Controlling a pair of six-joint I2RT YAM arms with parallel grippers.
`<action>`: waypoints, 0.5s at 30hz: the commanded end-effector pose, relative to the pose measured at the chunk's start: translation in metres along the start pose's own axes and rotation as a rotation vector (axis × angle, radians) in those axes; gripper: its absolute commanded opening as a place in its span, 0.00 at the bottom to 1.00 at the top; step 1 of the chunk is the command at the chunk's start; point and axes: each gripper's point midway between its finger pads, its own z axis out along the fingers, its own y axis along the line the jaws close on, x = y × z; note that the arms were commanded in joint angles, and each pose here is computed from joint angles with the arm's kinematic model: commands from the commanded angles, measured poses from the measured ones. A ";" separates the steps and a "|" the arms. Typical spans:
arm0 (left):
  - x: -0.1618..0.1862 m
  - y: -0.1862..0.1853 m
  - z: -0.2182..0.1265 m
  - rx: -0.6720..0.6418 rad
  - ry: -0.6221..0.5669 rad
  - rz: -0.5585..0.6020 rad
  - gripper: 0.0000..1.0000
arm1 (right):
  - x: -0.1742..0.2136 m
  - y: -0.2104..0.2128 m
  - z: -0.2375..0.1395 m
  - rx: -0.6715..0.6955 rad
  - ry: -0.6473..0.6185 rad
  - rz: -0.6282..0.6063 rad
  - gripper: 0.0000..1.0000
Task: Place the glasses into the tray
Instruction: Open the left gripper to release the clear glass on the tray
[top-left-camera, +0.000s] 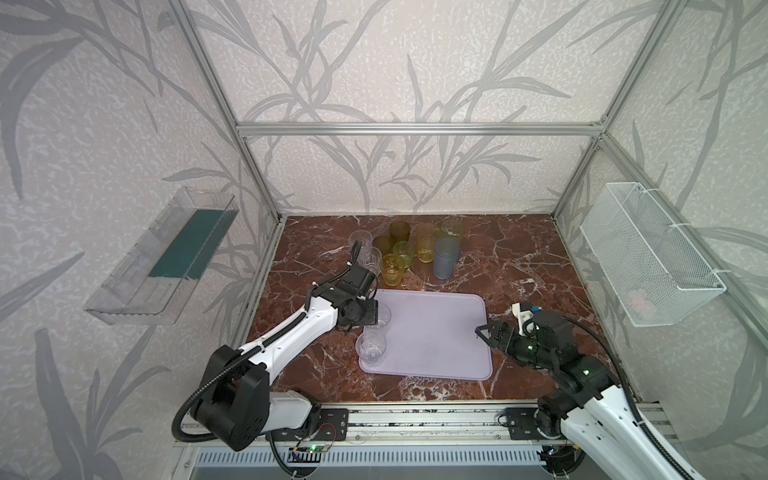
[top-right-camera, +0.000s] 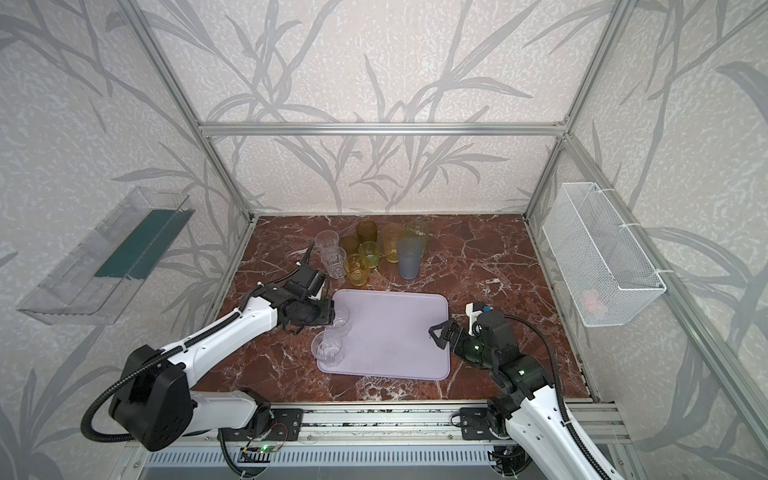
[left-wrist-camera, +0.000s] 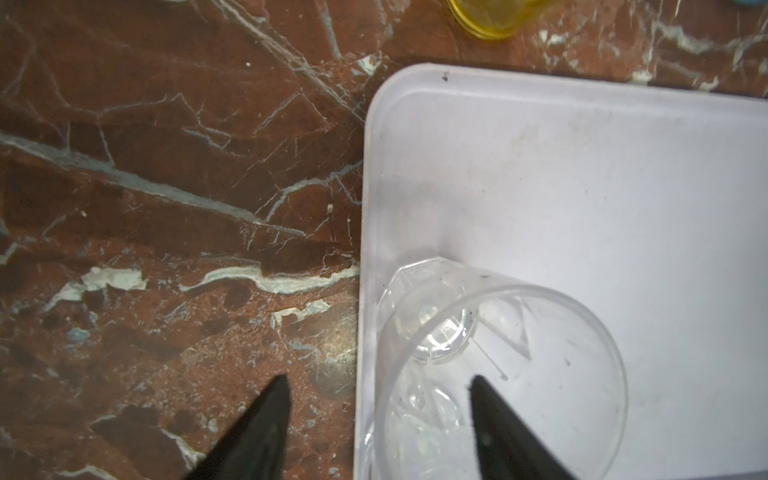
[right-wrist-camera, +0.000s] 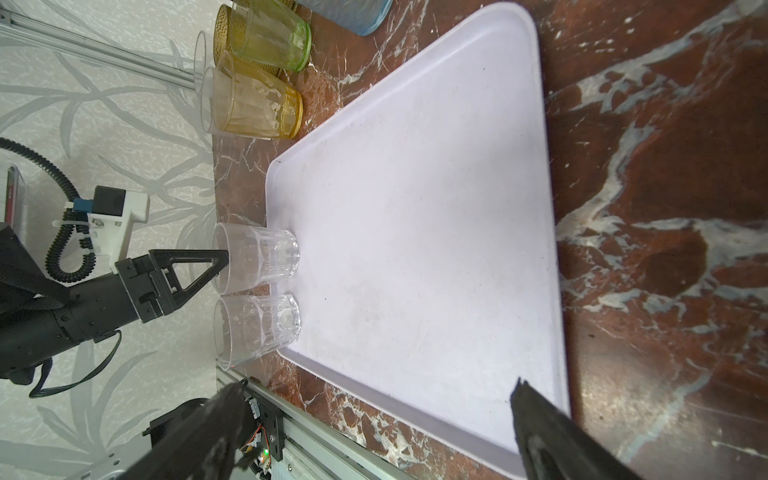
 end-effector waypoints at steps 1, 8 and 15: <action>-0.007 0.003 -0.006 -0.019 -0.046 0.015 0.99 | -0.001 0.000 -0.002 -0.001 -0.013 -0.016 0.99; -0.028 0.006 -0.018 -0.054 -0.123 -0.004 0.99 | -0.004 0.005 -0.012 -0.024 -0.052 -0.041 0.99; -0.054 0.006 -0.038 -0.036 -0.299 -0.041 0.99 | -0.004 0.002 -0.023 0.011 -0.066 -0.071 0.99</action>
